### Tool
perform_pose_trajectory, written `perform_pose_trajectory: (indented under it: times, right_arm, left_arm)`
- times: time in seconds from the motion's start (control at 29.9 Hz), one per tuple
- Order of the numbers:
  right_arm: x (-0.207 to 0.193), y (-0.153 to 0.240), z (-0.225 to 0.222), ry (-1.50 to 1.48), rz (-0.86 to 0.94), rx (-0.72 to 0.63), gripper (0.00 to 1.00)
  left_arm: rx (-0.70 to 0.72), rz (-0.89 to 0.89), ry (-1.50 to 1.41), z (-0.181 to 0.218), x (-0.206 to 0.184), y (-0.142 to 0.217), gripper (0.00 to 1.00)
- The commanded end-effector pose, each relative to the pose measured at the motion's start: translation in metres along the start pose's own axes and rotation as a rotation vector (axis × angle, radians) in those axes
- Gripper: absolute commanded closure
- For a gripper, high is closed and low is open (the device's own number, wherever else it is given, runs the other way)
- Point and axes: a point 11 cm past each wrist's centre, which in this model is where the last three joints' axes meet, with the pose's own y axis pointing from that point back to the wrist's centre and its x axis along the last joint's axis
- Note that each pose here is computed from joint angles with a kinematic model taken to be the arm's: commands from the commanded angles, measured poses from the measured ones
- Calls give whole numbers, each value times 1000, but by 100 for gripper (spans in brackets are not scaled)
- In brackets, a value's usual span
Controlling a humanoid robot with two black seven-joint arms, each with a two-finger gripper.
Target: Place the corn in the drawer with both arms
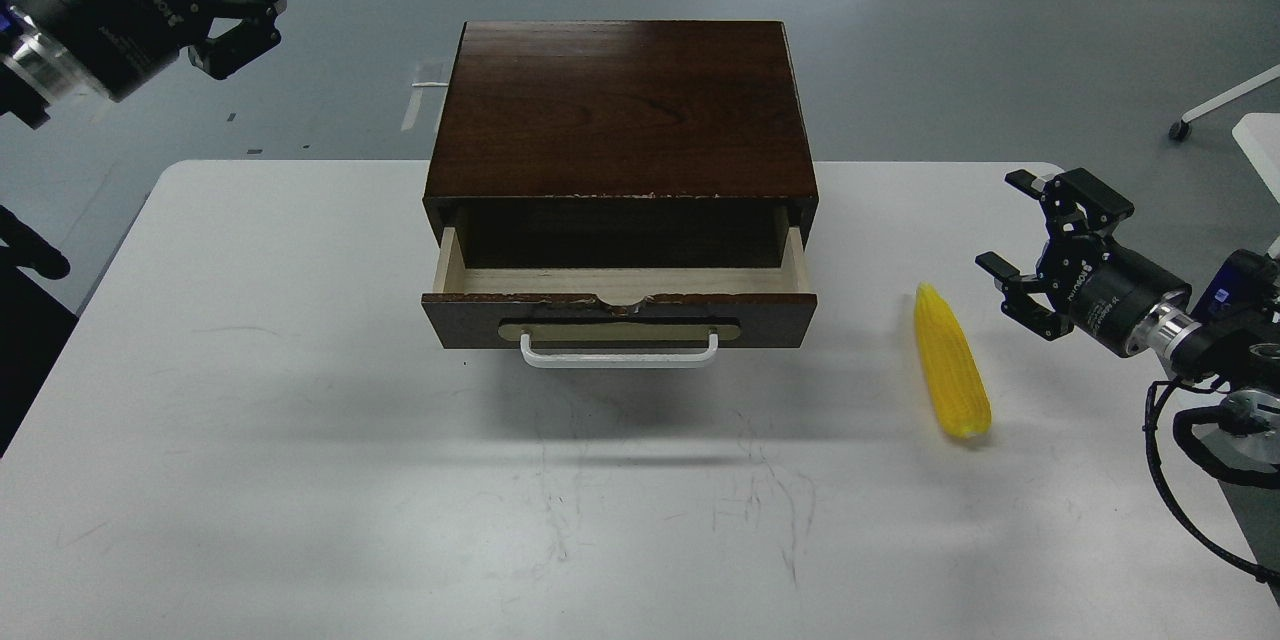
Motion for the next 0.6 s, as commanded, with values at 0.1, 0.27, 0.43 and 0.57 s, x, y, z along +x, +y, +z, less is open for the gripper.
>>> perform_pose_trajectory:
  times: [0.1, 0.27, 0.43, 0.57]
  right_arm:
    - [17, 22, -4, 262, -53, -106, 0]
    - [21, 32, -1, 506, -144, -212, 0]
    - [18, 34, 8, 715, -249, -303, 0]
    - [13, 30, 11, 765, -287, -319, 0]
  left_arm:
    - [87, 28, 66, -49, -2, 22, 2]
    - [94, 20, 90, -59, -8, 20, 2]
    - [88, 9, 99, -60, -13, 15, 2]
    - [72, 4, 103, -58, -15, 12, 2]
